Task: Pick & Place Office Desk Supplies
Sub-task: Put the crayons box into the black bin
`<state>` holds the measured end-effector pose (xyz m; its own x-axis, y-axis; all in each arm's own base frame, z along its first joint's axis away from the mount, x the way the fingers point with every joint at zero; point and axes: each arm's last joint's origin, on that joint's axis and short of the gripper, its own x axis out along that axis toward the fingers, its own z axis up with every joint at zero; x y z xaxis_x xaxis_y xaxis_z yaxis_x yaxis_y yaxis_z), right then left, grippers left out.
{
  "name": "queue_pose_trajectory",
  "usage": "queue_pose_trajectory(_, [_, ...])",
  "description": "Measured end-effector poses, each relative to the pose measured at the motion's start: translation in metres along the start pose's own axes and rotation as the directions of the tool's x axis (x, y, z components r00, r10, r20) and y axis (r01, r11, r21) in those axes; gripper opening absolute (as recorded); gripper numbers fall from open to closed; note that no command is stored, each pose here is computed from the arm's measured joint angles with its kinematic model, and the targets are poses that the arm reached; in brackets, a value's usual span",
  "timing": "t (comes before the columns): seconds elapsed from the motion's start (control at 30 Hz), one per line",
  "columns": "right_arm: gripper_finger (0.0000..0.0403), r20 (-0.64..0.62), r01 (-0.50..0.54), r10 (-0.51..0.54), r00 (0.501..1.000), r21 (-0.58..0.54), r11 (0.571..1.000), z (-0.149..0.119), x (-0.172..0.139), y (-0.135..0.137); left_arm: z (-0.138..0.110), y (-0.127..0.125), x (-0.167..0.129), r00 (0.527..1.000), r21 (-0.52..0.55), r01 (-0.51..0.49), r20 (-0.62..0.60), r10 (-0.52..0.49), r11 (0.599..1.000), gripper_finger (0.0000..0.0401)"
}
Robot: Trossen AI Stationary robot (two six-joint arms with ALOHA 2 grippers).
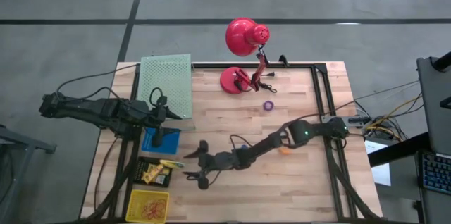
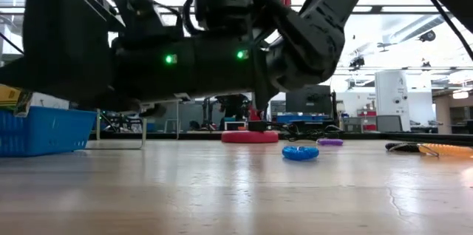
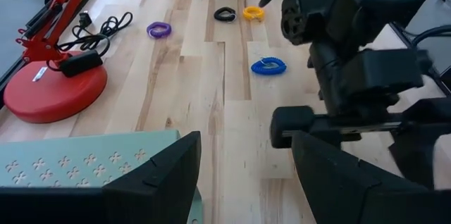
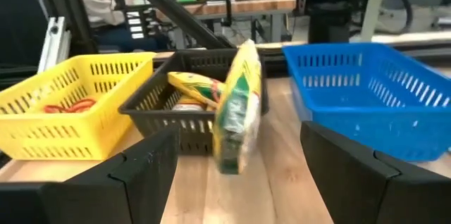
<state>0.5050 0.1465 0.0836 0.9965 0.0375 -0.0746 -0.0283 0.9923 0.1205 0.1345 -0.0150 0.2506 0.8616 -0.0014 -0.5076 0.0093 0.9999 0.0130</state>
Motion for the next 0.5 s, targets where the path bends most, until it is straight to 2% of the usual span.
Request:
queue_pose_trajectory(0.23, [0.0285, -0.026, -0.039, 0.040, 0.999, 0.058, 0.998, -0.0006, 0.0026, -0.0082, 0.0001, 0.0000, -0.0001, 1.000, 0.000, 0.000, 0.000, 0.000, 1.000, 0.0230])
queue_pose_trajectory(0.5, [0.0288, -0.027, -0.052, 0.054, 0.998, 0.059, 0.997, -0.0005, 0.0025, -0.0076, 0.0000, -0.0001, 0.0000, 1.000, 0.000, 0.000, 0.000, 0.000, 1.000, 0.0230])
